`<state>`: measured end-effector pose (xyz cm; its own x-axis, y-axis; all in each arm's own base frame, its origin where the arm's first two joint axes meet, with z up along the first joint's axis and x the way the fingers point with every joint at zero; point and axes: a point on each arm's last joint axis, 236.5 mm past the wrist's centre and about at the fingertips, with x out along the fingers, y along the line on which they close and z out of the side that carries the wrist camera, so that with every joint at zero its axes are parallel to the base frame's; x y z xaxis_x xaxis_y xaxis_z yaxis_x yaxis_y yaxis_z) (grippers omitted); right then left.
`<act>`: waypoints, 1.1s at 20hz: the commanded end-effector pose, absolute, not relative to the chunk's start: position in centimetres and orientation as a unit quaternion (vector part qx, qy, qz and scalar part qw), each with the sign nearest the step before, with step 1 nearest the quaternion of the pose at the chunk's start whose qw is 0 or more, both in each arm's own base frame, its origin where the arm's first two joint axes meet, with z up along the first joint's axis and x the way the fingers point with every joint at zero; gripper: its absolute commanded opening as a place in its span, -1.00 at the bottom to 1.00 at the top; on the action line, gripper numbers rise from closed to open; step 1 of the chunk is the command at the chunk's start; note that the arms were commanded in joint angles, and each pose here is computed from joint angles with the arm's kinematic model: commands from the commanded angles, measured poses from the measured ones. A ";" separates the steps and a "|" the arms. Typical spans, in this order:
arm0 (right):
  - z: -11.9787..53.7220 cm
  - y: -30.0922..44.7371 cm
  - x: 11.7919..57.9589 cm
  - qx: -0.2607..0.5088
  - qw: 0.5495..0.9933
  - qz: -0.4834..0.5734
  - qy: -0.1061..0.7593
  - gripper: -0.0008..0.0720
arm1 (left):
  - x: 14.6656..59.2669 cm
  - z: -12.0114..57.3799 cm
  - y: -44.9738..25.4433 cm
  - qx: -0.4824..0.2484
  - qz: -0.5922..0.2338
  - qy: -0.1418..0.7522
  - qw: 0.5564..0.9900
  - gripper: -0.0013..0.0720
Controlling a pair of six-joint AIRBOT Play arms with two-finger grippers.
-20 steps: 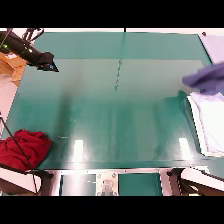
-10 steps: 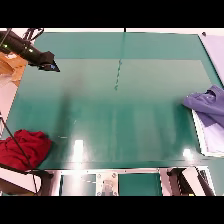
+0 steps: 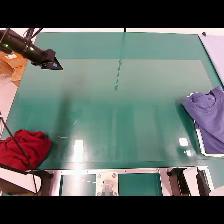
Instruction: Fold the shirts.
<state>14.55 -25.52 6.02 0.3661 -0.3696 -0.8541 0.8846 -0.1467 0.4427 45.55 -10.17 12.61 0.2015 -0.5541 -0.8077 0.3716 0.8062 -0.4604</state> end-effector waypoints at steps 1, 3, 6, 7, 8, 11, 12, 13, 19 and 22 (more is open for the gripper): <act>13.4 -26.3 22.1 0.514 0.743 -0.394 0.168 -0.45 | 46.0 12.9 -10.3 -0.086 -0.299 0.547 0.777 -0.91; 15.5 -23.7 27.6 0.490 0.792 -0.312 0.190 -0.92 | 46.1 12.9 -10.3 -0.095 -0.292 0.549 0.777 -0.92; 13.7 -16.7 34.7 0.446 0.824 -0.198 0.288 -0.92 | 45.5 12.7 -10.3 -0.106 -0.286 0.564 0.767 -0.92; 12.0 -14.0 36.2 0.425 0.827 -0.170 0.327 -0.92 | 45.3 12.6 -10.4 -0.109 -0.283 0.569 0.764 -0.92; 10.4 -11.6 37.2 0.396 0.829 -0.148 0.365 -0.92 | 45.1 12.6 -10.9 -0.107 -0.286 0.573 0.760 -0.92; 6.8 -4.8 38.3 0.273 0.842 -0.087 0.456 -0.92 | 43.8 12.2 -13.0 -0.098 -0.299 0.581 0.751 -0.92; 6.3 -2.9 38.3 0.237 0.846 -0.063 0.473 -0.92 | 43.0 11.6 -13.7 -0.091 -0.298 0.587 0.748 -0.92; 5.9 -0.8 38.2 0.215 0.846 -0.037 0.487 -0.92 | 42.2 10.6 -14.0 -0.080 -0.291 0.597 0.744 -0.92; 2.7 9.4 34.9 0.103 0.819 0.099 0.556 -0.92 | 33.6 3.4 -16.5 -0.093 -0.251 0.637 0.722 -0.92; 0.7 12.3 33.4 0.062 0.793 0.142 0.589 -0.92 | 30.5 1.4 -17.1 -0.101 -0.239 0.642 0.721 -0.92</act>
